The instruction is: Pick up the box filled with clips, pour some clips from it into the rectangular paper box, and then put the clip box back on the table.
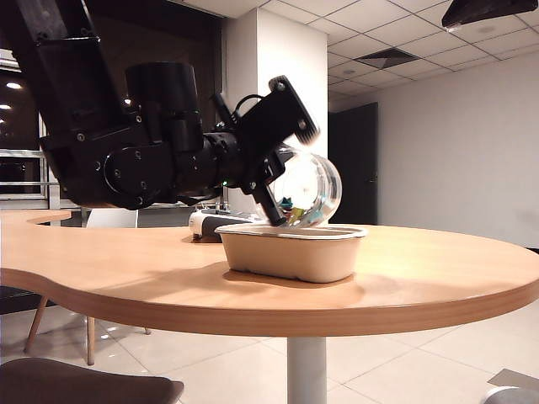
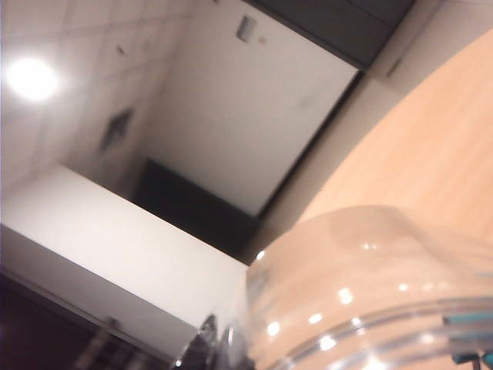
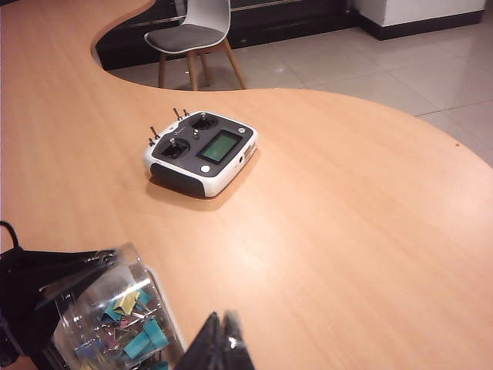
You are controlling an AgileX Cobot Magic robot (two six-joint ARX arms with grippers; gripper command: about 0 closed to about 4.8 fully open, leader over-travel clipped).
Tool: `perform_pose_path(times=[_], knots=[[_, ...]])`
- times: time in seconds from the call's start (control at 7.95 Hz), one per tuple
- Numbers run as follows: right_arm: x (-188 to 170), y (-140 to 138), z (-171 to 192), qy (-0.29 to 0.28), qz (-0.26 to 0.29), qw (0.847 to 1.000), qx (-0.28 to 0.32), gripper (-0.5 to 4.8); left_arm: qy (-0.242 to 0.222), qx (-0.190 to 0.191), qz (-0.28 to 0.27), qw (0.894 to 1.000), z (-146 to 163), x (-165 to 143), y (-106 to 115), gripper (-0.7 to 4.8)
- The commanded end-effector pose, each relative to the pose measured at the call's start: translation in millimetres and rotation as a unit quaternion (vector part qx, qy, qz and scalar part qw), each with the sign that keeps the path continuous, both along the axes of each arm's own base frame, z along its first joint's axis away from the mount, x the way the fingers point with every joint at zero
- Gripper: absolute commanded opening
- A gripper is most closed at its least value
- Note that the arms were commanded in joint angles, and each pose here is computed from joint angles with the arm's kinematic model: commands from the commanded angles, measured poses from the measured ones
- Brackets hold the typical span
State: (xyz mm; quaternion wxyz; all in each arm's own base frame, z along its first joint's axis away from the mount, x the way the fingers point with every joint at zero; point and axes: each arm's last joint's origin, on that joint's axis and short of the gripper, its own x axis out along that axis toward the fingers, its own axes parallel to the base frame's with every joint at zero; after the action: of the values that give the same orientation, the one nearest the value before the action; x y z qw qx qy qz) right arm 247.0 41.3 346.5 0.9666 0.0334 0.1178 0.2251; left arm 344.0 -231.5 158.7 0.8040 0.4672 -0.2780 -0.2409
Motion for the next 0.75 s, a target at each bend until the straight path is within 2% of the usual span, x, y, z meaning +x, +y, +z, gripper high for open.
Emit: perform_pose_path(times=[0.13,0.25,0.38,0.5,0.63,0.75], knots=[[-1,0,3,-0.008,0.005,1.0,0.002,-0.01,0.094,-0.135,0.047,0.985,12,3,3,-0.06],[-1,0,4,-0.008,0.005,1.0,0.002,-0.01,0.142,-0.119,0.078,0.98,13,4,1,-0.06],[-1,0,4,-0.009,0.005,1.0,0.002,-0.01,0.196,-0.121,0.083,0.97,24,8,-1,-0.06],[-1,0,4,-0.01,0.005,1.0,0.002,-0.01,0.212,-0.134,0.082,0.965,31,9,-2,-0.06],[-1,0,4,-0.01,0.005,1.0,0.002,-0.01,0.196,-0.172,0.07,0.963,37,9,-2,-0.06],[-1,0,4,-0.01,0.005,1.0,0.002,-0.01,0.157,-0.192,0.061,0.967,44,8,0,-0.06]])
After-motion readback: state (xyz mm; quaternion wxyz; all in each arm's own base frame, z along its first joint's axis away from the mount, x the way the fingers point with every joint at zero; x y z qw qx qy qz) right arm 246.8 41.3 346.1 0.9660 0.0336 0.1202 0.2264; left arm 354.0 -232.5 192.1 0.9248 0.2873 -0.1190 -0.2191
